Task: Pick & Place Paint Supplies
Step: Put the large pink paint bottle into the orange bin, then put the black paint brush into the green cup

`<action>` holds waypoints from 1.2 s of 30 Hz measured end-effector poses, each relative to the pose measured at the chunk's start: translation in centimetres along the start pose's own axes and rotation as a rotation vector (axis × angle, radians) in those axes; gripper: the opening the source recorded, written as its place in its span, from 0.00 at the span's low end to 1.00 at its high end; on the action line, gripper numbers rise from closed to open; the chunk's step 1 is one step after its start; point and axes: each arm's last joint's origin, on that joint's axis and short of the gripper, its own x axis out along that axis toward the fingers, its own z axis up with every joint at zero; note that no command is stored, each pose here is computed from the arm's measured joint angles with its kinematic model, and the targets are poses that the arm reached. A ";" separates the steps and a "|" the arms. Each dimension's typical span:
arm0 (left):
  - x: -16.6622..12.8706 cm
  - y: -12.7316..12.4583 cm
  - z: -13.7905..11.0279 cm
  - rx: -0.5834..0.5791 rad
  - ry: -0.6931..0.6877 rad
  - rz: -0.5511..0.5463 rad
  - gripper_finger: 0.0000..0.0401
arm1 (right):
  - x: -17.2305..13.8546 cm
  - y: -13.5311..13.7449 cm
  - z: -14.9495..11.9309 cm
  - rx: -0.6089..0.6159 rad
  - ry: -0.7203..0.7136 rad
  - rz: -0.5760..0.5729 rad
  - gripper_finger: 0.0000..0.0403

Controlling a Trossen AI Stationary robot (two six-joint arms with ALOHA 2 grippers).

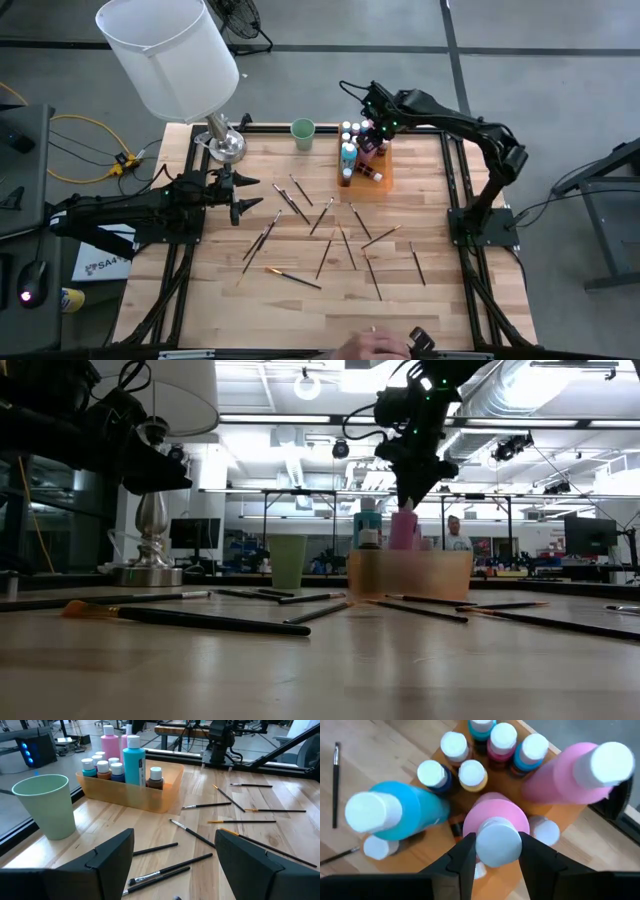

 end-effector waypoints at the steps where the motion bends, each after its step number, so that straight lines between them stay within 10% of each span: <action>1: 0.0 0.0 0.0 0.000 0.000 0.000 0.68 | 0.2 0.0 0.1 0.005 0.004 0.003 0.32; 22: 0.0 0.0 0.0 0.000 0.000 0.000 0.68 | 0.1 0.1 0.2 0.065 -0.010 0.032 0.54; 36: 0.0 0.0 0.0 0.000 0.000 0.000 0.68 | -5.6 0.8 -2.6 0.051 -0.039 0.049 0.52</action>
